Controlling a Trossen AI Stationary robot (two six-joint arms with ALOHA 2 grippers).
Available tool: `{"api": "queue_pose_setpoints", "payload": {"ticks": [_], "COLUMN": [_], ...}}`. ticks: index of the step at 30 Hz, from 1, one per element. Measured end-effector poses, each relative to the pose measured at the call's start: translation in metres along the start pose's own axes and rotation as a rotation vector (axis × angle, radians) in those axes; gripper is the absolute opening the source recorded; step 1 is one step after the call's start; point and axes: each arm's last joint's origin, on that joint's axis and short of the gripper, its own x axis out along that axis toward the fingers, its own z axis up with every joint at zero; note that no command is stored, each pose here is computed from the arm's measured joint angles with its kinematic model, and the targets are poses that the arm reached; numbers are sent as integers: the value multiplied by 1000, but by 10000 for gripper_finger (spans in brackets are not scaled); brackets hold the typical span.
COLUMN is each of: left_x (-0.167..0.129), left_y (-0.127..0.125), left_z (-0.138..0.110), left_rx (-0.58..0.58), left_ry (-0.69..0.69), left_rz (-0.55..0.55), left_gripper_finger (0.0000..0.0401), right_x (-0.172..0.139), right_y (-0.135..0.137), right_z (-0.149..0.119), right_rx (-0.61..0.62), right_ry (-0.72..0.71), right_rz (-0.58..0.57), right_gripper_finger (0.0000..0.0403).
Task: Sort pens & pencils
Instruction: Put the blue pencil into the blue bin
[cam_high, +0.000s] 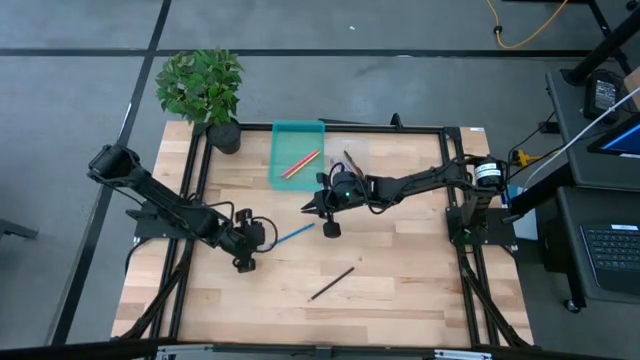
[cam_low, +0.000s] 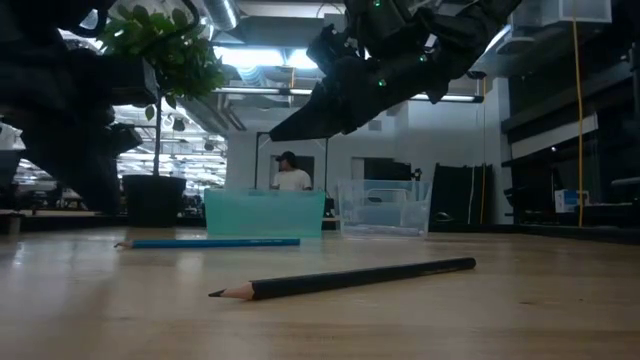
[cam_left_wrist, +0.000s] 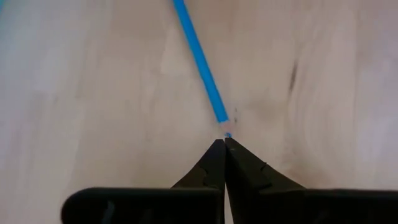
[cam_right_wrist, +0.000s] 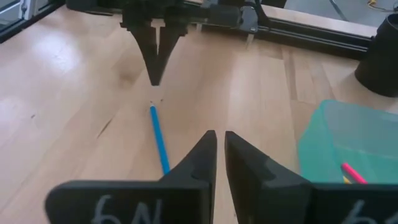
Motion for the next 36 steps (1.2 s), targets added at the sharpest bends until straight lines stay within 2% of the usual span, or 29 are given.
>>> {"api": "queue_pose_setpoints", "payload": {"ticks": [8,36], "left_x": [8,10], "left_y": [-6,-13], "left_z": [-7,-1], "left_rx": [19,-10], "left_ry": [-7,-92], "left_rz": [87,42], "left_gripper_finger": [0,0], "right_x": [0,0], "right_y": [0,1], "right_z": [-1,-3], "right_rx": [1,2], "right_ry": [6,27], "right_rz": [1,5], "right_gripper_finger": [36,35]}}
